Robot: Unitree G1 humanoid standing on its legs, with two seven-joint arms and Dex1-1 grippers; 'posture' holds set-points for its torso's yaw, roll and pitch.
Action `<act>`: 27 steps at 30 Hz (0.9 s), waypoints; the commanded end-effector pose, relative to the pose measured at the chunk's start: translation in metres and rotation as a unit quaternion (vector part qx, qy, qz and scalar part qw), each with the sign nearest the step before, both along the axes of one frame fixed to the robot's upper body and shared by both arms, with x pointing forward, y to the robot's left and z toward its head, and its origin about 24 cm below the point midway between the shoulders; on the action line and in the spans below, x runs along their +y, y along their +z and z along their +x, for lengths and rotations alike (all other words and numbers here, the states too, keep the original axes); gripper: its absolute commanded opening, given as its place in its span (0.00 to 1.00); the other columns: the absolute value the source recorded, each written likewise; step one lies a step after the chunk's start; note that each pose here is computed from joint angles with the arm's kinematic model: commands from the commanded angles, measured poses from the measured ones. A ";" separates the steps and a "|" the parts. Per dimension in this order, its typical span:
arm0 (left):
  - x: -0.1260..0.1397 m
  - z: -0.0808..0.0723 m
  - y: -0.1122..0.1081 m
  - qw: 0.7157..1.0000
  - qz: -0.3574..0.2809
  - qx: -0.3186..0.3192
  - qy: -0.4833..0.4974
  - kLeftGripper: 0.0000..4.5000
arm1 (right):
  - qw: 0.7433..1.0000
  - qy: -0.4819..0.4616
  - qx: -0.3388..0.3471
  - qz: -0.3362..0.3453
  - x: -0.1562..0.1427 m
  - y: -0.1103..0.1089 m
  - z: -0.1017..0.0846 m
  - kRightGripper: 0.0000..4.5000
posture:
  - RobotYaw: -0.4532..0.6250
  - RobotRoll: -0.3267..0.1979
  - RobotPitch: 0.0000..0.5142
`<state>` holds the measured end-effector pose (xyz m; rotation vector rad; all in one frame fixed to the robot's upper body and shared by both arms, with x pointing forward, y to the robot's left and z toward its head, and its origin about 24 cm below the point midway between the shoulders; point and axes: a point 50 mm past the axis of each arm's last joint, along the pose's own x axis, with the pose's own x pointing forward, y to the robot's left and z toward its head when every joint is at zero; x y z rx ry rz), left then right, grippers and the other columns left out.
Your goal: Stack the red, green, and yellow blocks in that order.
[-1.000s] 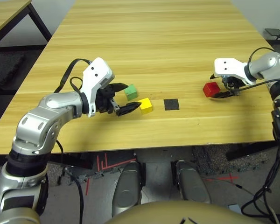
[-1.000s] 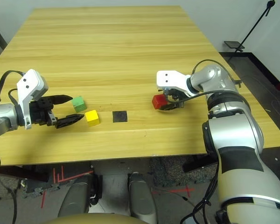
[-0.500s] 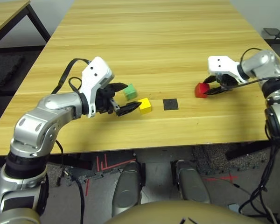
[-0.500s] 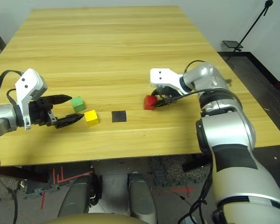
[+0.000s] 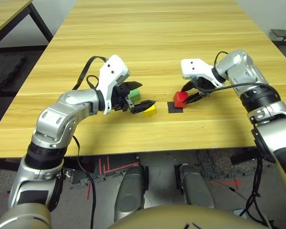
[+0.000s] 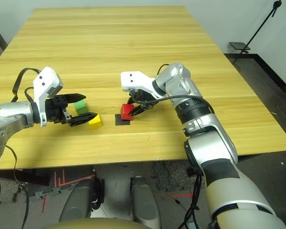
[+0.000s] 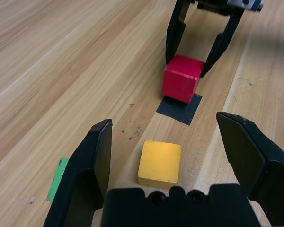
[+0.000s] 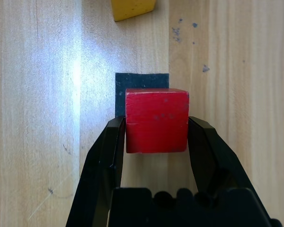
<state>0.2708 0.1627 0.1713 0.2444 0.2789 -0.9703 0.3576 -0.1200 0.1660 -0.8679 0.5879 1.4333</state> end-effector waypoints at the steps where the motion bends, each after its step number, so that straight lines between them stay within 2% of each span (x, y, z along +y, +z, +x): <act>1: 0.001 -0.001 -0.004 1.000 0.003 -0.001 0.008 1.00 | 1.000 0.010 -0.006 -0.007 0.009 -0.001 -0.001 0.47 | 0.73 0.25 0.13; 14: 0.003 -0.006 -0.007 1.000 -0.004 0.000 0.026 1.00 | 0.999 0.031 -0.014 -0.033 0.018 -0.004 0.001 0.47 | 0.77 0.21 0.15; 27: 0.001 -0.004 -0.006 1.000 0.006 0.007 0.014 1.00 | 0.998 0.023 0.003 -0.065 0.014 -0.015 -0.002 0.47 | 0.75 0.24 0.15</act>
